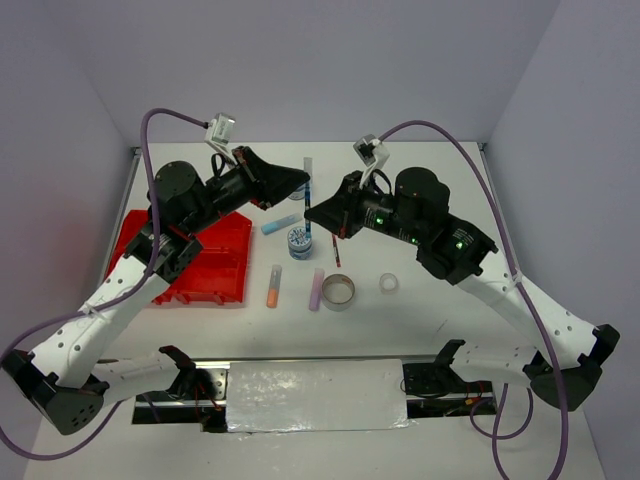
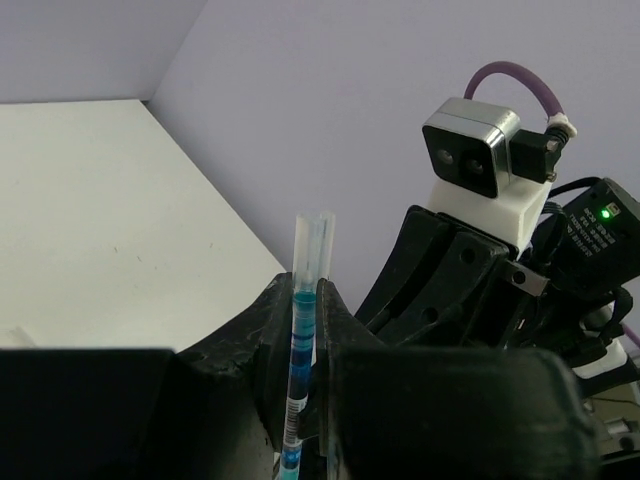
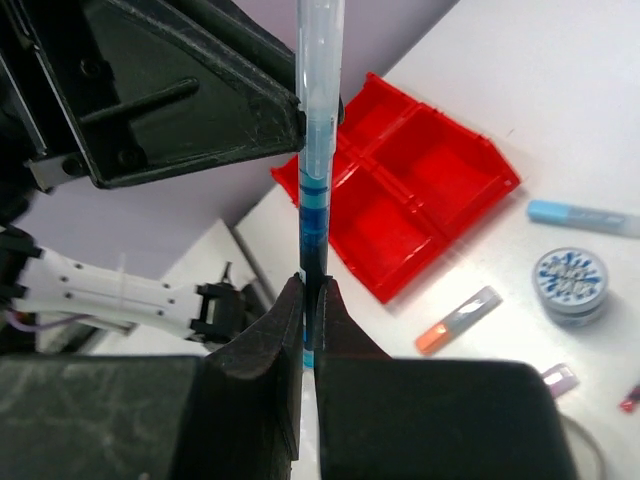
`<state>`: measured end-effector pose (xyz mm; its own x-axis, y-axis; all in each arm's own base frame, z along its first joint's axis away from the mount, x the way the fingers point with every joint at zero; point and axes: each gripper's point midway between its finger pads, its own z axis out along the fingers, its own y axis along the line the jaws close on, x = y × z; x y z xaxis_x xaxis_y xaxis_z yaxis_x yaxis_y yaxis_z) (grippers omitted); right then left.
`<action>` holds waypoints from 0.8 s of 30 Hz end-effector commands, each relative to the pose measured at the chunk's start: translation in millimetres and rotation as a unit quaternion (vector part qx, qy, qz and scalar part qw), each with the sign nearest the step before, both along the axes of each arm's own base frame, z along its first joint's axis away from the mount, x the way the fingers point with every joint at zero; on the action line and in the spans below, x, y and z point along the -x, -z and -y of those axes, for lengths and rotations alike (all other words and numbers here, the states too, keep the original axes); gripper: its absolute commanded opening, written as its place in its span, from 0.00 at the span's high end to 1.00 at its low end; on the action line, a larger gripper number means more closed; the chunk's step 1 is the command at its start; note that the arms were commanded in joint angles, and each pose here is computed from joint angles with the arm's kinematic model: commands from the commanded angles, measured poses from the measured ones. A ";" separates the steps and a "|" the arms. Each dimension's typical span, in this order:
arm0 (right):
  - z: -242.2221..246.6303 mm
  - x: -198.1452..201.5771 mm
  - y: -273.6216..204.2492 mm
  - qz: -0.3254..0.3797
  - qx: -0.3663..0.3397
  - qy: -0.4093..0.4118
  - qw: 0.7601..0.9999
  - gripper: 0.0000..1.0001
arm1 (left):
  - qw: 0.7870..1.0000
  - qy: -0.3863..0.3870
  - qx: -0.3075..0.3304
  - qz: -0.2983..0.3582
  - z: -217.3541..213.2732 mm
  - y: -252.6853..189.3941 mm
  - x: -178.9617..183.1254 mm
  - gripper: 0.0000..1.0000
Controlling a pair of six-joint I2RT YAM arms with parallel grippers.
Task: Sort the stationery into containers
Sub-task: Close the pen cap on the pen.
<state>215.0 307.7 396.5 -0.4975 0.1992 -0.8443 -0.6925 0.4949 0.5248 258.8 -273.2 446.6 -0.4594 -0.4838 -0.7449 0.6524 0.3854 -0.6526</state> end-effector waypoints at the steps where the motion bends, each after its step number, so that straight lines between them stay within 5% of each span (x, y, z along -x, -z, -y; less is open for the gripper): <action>1: 13.0 -9.3 -68.0 0.145 -0.040 0.021 0.988 1.00 | 0.997 0.048 -0.044 0.028 7.1 4.9 17.0 1.00; 7: 13.0 7.6 -66.1 0.168 -0.035 -0.018 0.985 1.00 | 0.995 0.046 -0.068 0.056 0.8 -1.0 23.4 0.79; 18: 14.6 23.1 -67.3 0.173 -0.038 -0.047 0.983 1.00 | 0.994 0.061 -0.058 0.074 8.9 -17.0 20.0 0.67; 24: 16.2 22.4 -69.8 0.177 -0.033 -0.044 0.983 1.00 | 0.992 0.079 -0.057 0.077 13.0 -14.3 23.6 0.50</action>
